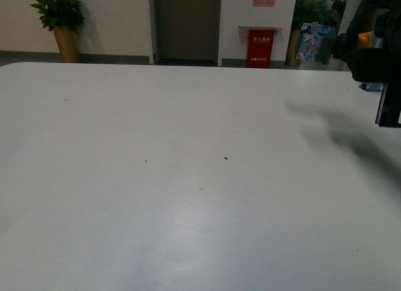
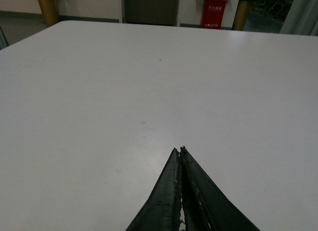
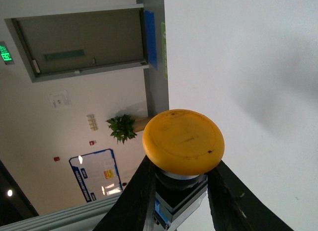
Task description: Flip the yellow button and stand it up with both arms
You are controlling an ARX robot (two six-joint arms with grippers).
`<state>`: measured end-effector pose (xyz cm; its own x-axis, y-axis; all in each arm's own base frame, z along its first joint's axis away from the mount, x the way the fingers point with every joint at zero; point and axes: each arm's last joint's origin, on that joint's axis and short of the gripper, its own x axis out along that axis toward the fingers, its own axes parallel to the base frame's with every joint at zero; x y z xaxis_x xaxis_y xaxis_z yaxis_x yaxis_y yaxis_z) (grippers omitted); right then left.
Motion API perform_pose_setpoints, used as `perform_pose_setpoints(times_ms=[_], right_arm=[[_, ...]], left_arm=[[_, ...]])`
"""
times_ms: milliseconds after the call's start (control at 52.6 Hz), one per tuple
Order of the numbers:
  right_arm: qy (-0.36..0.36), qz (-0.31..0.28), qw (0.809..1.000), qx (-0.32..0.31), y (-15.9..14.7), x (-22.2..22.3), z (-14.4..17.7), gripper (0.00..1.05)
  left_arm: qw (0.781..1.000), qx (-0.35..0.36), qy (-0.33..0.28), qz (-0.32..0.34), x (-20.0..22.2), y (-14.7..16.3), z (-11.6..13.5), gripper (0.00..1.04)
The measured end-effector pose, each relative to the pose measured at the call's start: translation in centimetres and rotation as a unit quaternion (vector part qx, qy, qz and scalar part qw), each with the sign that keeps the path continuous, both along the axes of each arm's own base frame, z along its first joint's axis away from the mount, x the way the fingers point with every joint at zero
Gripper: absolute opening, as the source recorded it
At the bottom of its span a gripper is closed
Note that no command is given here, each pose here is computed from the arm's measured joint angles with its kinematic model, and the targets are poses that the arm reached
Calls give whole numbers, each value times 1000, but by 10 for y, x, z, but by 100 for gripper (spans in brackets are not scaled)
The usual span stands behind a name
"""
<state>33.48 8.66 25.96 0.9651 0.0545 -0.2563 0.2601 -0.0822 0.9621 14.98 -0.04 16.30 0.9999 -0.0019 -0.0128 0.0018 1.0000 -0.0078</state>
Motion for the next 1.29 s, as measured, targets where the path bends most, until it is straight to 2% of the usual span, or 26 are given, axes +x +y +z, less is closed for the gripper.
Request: perform_pose_setpoints(times_ms=[418,1293], right_arm=[[0,0,1000,1,-3,-3,0,23],[-1,-4,1000,-4,-10,-6,1,22]], left_arm=[[1000,0,-17,0,-21,0,10,4],[1000,0,-20,0,-41,0,11,4]])
